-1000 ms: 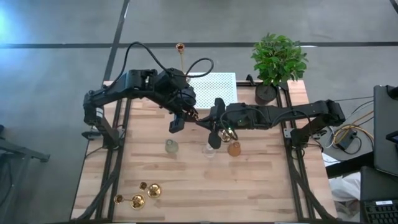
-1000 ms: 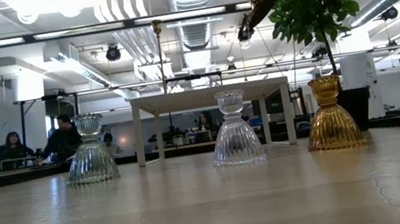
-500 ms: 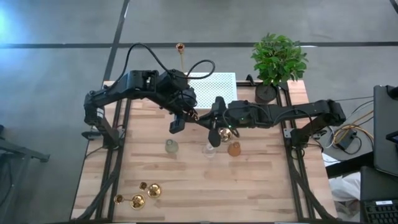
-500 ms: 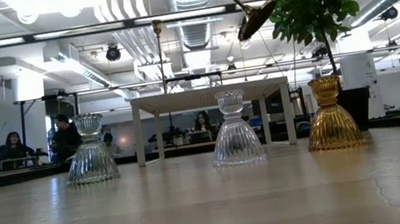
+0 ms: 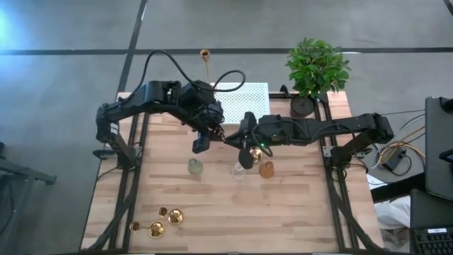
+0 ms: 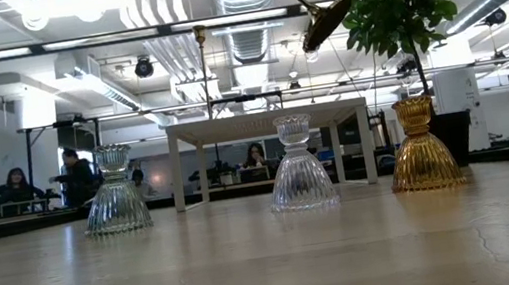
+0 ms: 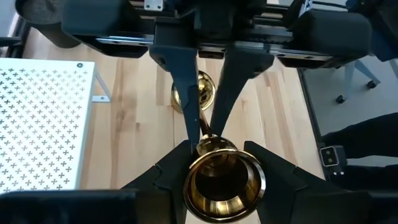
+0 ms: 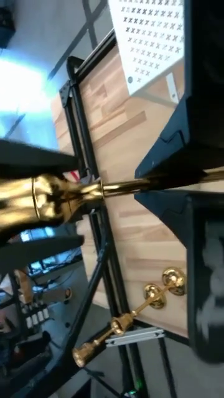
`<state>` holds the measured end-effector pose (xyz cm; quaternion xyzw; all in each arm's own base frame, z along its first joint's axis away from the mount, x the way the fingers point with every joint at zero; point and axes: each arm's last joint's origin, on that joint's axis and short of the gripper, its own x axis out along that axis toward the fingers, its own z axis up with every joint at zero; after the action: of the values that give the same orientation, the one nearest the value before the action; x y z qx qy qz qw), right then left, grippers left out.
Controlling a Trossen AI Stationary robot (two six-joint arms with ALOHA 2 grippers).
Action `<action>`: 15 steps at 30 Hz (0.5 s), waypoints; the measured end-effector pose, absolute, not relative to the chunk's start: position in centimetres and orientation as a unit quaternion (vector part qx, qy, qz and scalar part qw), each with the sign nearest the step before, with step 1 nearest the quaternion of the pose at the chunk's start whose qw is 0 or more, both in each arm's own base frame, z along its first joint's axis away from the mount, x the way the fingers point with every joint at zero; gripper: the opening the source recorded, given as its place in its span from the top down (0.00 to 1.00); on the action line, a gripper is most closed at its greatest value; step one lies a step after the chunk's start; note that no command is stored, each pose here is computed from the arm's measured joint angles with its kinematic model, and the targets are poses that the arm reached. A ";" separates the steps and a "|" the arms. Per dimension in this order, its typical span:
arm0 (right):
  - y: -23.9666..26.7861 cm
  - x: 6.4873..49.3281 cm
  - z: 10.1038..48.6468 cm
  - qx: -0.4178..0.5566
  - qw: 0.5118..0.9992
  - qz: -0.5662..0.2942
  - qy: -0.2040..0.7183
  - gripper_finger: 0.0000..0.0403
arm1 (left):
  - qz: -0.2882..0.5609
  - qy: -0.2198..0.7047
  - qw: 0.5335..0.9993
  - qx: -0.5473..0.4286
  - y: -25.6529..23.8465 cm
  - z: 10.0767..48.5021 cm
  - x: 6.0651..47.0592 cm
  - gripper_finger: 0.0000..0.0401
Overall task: Pick & Place candle stick holders
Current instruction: Align the gold candle holder with the other gold candle holder on the shelf
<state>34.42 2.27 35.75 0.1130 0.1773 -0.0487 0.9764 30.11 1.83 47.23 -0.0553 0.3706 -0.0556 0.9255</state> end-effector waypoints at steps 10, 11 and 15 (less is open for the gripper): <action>2.5 34.4 35.6 0.112 0.975 -0.048 0.183 0.97 | -0.052 0.366 0.926 -0.076 1.8 47.3 30.2 0.60; 2.5 34.3 35.5 0.111 0.975 -0.048 0.188 0.97 | -0.051 0.364 0.927 -0.077 1.8 47.3 30.3 0.59; 2.5 34.4 35.3 0.109 0.974 -0.049 0.192 0.98 | -0.056 0.358 0.929 -0.075 1.8 47.4 30.3 0.50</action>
<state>34.42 2.49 35.29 0.1094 0.1922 -0.0486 0.9740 30.32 1.82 47.38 -0.0752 0.3582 -0.0562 0.9289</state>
